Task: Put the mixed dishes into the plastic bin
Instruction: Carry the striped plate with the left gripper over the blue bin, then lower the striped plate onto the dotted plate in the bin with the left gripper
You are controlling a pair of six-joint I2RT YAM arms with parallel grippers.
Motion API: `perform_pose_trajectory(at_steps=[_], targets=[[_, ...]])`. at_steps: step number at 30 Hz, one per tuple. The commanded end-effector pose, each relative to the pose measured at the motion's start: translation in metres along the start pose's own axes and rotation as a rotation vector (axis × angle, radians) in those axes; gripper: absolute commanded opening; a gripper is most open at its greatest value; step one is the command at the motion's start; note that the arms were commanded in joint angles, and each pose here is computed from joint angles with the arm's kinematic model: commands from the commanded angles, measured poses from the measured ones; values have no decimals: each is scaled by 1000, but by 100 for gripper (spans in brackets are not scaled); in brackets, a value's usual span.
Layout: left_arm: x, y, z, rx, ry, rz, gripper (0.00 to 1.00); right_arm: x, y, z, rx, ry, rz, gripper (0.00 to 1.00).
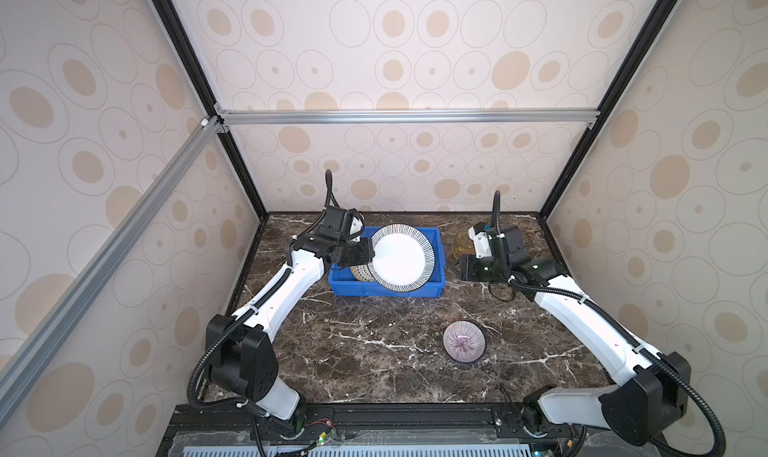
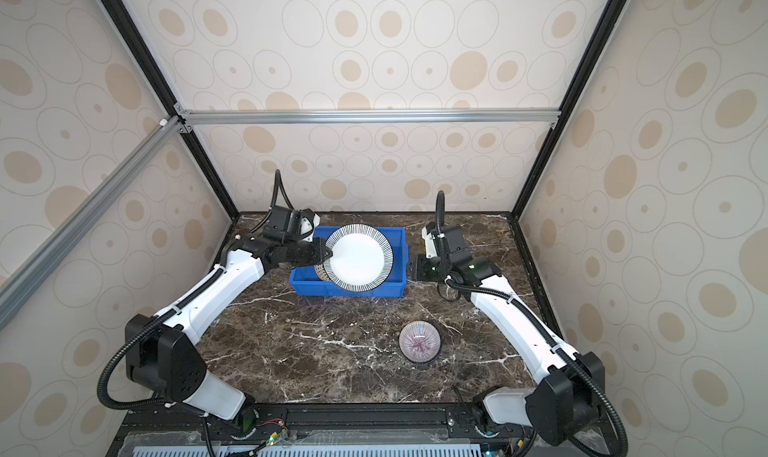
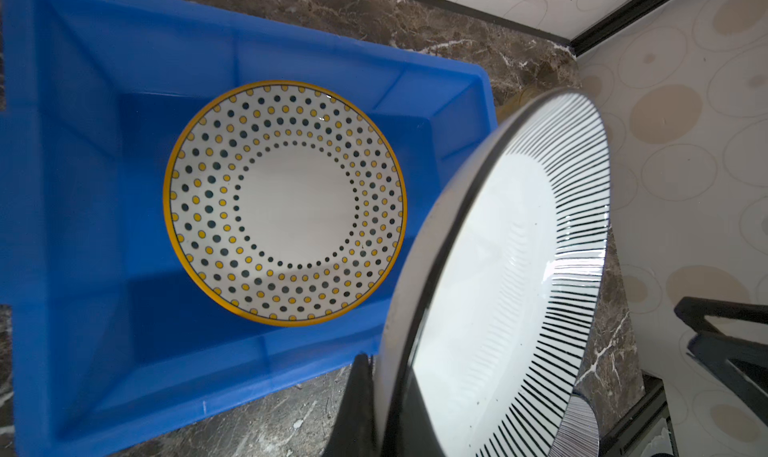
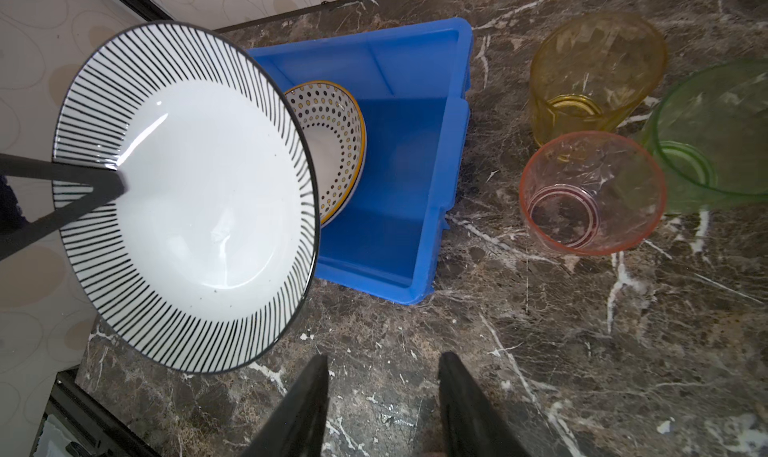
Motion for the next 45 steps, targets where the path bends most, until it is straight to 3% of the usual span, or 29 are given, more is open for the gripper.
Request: perform_pose_trajectory(at_steps=[1, 23, 45], targets=[[-19, -41, -21, 54, 129, -130, 0, -3, -11, 2, 2, -1, -27, 46], [30, -81, 27, -50, 126, -128, 0, 9, -25, 6, -5, -1, -6, 46], [77, -89, 70, -96, -24, -79, 0, 28, -23, 0, -7, 23, 29, 48]])
Point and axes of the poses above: each gripper's point midway between its finger pads, its own x axis out along the fingers, its own z axis along the line the jaws close on, y = z × x, the point moved 5 cm from there along -x, back along the fingers, and after that the axes turned 3 degrees about -x, right-handed, at the moved point
